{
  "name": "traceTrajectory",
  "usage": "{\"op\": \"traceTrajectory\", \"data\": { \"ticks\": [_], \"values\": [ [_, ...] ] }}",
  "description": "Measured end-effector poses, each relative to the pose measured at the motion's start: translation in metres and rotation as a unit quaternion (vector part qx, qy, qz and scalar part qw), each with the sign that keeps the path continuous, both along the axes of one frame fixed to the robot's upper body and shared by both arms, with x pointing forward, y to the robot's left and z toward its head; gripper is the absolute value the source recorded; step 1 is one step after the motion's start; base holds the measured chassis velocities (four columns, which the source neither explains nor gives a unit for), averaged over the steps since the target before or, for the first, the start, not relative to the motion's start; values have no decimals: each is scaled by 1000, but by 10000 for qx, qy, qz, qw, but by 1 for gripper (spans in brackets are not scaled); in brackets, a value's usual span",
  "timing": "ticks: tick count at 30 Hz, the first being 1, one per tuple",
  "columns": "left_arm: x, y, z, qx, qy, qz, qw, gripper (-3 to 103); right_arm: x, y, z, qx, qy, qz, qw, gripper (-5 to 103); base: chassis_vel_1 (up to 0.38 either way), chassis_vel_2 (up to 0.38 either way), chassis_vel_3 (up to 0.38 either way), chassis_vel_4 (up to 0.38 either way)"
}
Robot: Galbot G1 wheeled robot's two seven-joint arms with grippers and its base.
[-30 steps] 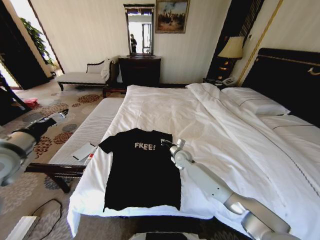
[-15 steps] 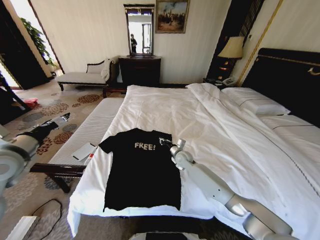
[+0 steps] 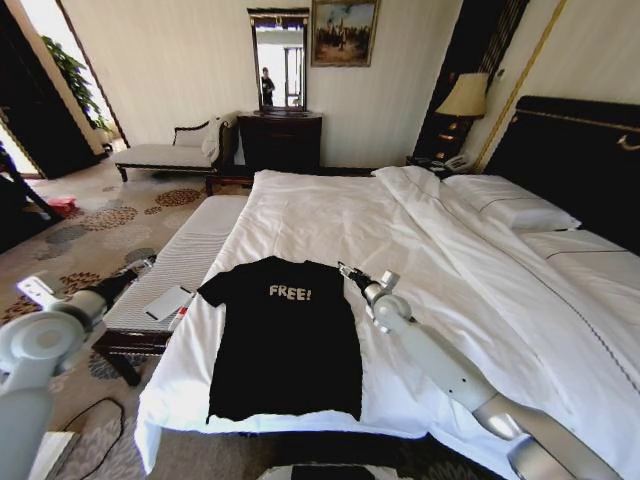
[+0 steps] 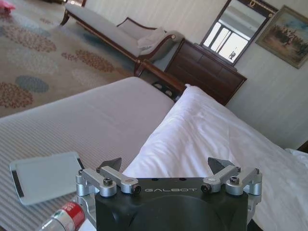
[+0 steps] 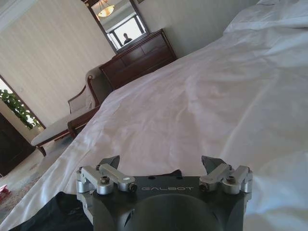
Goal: Fold the clothes on the bed.
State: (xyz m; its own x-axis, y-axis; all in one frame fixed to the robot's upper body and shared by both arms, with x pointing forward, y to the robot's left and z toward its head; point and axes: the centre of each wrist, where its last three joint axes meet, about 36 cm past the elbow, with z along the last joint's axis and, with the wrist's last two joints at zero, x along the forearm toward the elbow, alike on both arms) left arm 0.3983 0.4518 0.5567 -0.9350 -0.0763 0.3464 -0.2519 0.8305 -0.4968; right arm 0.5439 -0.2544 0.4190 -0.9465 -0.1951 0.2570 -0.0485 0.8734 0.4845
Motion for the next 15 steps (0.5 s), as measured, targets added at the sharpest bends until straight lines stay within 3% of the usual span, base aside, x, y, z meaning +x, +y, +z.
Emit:
{"op": "traceTrajectory", "data": {
  "ticks": [6, 15],
  "values": [
    [29, 12, -49, -420, 377, 137, 9983, 100, -6, -22, -1, -25, 30, -221, 9997, 100, 0, 0, 0, 0],
    [60, 21, -88, -873, 640, 211, 9939, 100, -9, -29, -9, -73, 189, -369, 9991, 100, 0, 0, 0, 0]
  ]
}}
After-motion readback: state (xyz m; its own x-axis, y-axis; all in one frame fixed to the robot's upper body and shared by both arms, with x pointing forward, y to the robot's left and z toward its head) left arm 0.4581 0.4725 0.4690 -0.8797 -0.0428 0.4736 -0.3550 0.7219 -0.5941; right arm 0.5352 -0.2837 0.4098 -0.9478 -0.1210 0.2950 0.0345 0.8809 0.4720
